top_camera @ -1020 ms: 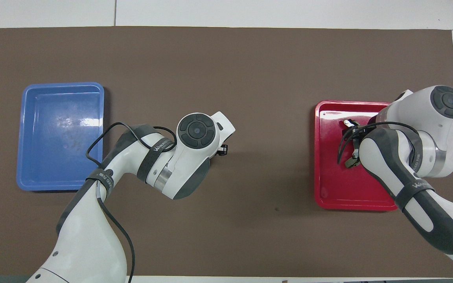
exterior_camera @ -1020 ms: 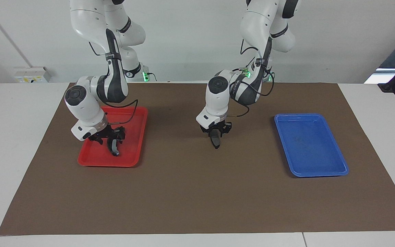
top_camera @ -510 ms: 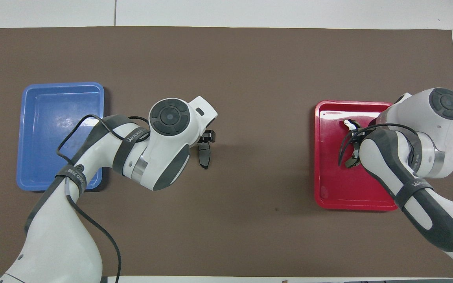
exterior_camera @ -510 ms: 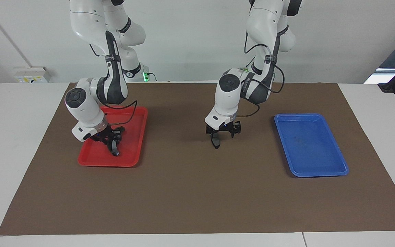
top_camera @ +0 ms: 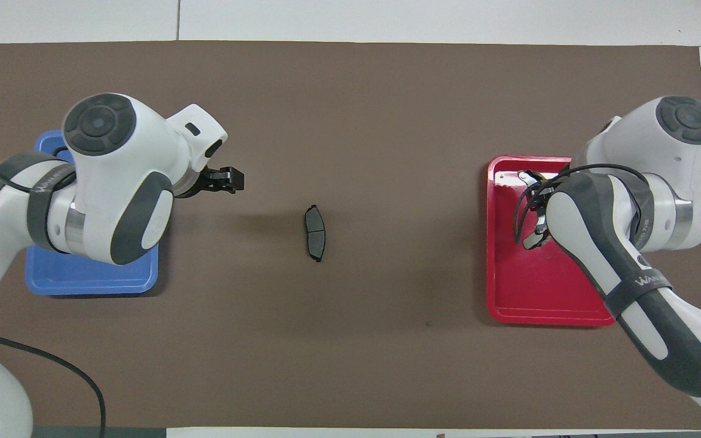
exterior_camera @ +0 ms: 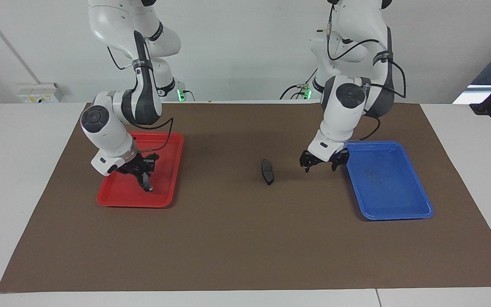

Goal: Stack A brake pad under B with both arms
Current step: 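Lift the curved pad with the right gripper while the left gripper returns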

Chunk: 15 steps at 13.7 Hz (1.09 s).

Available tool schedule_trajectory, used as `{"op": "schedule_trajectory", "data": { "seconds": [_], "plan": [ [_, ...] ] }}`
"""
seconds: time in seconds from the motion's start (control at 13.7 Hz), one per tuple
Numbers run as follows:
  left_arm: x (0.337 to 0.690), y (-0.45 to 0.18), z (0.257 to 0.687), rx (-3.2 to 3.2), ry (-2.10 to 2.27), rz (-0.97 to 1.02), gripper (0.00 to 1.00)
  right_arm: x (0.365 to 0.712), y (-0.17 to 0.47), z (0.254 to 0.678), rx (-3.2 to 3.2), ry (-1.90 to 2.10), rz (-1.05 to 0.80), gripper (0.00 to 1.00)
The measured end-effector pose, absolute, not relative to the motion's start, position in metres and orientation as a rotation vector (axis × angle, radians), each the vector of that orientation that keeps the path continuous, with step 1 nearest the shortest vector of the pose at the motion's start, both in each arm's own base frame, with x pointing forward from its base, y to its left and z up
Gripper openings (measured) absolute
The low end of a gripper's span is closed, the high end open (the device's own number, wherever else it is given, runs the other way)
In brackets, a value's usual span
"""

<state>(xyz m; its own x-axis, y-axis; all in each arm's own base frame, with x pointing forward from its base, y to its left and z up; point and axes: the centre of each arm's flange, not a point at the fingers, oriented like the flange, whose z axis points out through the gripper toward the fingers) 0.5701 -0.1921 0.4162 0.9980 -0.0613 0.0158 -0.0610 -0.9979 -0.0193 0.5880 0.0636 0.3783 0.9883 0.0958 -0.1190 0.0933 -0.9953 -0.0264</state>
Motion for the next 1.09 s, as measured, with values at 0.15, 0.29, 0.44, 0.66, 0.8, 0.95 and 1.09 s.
{"op": "schedule_trajectory", "data": {
  "seconds": [0.15, 0.29, 0.44, 0.66, 0.8, 0.95, 1.09],
  "plan": [
    [0.579, -0.142, 0.433, -3.124, 0.098, -0.028, 1.00, 0.592, 0.163, 0.419, -3.120, -0.179, 0.124, 0.43],
    [0.582, -0.093, 0.451, -3.127, 0.093, -0.036, 1.00, 0.574, 0.256, 0.414, -3.123, -0.238, 0.086, 0.43],
    [0.580, -0.053, 0.469, -3.130, 0.085, -0.042, 1.00, 0.564, 0.313, 0.382, -3.124, -0.314, 0.072, 0.43],
    [0.573, -0.001, 0.497, -3.133, 0.077, -0.023, 1.00, 0.564, 0.368, 0.329, -3.106, -0.337, 0.036, 0.43],
    [0.569, 0.027, 0.520, -3.134, 0.100, 0.000, 1.00, 0.556, 0.397, 0.306, -3.097, -0.341, 0.022, 0.43],
    [0.567, 0.045, 0.536, -3.134, 0.114, 0.011, 1.00, 0.550, 0.413, 0.301, -3.097, -0.318, 0.024, 0.43],
    [0.565, 0.052, 0.540, -3.135, 0.109, 0.022, 1.00, 0.549, 0.424, 0.305, -3.089, -0.292, 0.010, 0.43]
  ]
}}
